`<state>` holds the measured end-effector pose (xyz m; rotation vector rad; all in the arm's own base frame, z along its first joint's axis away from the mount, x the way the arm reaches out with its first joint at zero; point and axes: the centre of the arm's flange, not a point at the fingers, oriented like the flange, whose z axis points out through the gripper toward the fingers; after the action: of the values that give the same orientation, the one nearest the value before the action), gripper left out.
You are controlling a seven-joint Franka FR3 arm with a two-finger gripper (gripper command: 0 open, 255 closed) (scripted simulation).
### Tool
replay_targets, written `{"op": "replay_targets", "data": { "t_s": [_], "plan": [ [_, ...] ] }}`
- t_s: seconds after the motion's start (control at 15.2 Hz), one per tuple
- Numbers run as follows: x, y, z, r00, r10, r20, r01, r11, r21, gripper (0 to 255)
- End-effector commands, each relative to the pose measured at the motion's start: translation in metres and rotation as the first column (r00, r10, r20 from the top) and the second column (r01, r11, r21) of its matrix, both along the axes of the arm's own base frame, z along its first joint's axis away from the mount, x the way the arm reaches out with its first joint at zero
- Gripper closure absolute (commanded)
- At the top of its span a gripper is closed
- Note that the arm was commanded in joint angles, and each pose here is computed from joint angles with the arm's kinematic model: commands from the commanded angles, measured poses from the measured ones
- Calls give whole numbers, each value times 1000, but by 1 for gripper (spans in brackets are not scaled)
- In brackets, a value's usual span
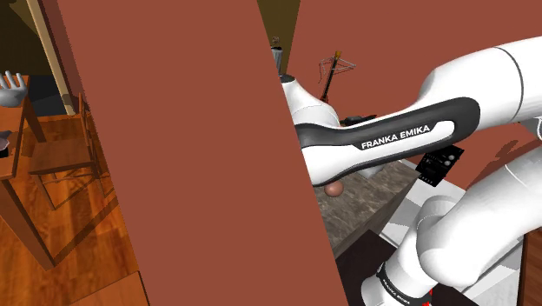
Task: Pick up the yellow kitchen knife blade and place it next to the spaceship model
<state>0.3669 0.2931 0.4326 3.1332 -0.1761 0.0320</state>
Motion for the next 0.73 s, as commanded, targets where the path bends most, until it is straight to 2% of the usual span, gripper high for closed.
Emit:
{"op": "replay_targets", "data": {
  "t_s": [0.0, 0.66],
  "plan": [
    [1, 0, -10, 1000, 0, 0, 0, 1000, 0, 255],
    [1, 0, -63, 1000, 0, 0, 0, 1000, 0, 255]
  ]
}}
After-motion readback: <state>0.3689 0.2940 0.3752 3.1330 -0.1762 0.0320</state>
